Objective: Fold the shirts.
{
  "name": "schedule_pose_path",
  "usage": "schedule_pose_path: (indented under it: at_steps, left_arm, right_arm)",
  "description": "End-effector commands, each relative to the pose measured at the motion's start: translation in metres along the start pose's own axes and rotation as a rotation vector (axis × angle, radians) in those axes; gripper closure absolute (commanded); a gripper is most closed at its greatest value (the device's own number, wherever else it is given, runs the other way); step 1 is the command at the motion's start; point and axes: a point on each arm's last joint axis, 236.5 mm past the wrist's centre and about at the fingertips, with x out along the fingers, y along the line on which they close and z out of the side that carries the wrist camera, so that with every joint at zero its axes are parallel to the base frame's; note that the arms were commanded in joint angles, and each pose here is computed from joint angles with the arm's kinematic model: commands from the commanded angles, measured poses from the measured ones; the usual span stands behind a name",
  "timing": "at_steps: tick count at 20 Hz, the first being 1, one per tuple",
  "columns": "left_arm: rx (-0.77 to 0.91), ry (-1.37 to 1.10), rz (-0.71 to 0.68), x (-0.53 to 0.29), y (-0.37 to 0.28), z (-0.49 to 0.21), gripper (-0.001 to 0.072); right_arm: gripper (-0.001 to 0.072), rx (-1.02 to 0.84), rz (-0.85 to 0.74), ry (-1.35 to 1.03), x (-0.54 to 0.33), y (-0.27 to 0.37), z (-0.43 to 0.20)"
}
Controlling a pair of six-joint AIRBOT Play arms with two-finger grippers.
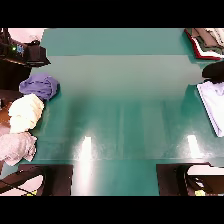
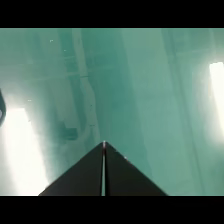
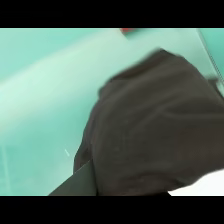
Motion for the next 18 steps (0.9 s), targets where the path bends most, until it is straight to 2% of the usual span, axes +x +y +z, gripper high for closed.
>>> schedule_pose_path:
  at_steps: [1,6,7,8,9,10,14,16,18]
  left_arm:
    - [0.034,0.002,0.0,0.0,0.0,-0.001,0.0684]
    - [0.056,0.003,0.0,0.0,0.0,-0.001,0.0684]
    - [0.057,0.003,0.0,0.0,0.0,-0.001,0.0684]
    - [0.059,0.004,0.0,0.0,0.0,-0.001,0.0684]
    - [0.059,0.006,0.0,0.0,0.0,-0.002,0.0684]
    - [0.06,0.011,0.0,0.0,0.0,-0.003,0.0684]
    - [0.059,0.011,0.0,0.0,0.0,-0.003,0.0684]
    - [0.06,-0.013,0.001,0.0,0.0,0.003,0.0684]
    - [0.059,-0.032,0.002,-0.001,0.0,0.008,0.0684]
  right_arm:
    - [0.0692,0.122,-0.243,0.197,-0.017,-0.051,-0.051]
    - [0.0685,0.211,-0.418,0.446,-0.025,-0.091,-0.116]
    - [0.0635,0.223,-0.435,0.493,-0.024,-0.096,-0.129]
    - [0.0441,0.231,-0.448,0.525,-0.023,-0.1,-0.138]
    - [0.0202,0.237,-0.468,0.552,-0.023,-0.106,-0.145]
    - [0.0108,0.241,-0.485,0.572,-0.023,-0.11,-0.15]
    - [0.0122,0.252,-0.504,0.55,-0.028,-0.11,-0.148]
    - [0.0194,0.227,-0.43,0.482,-0.02,-0.085,-0.135]
    - [0.0205,0.174,-0.329,0.423,-0.012,-0.047,-0.121]
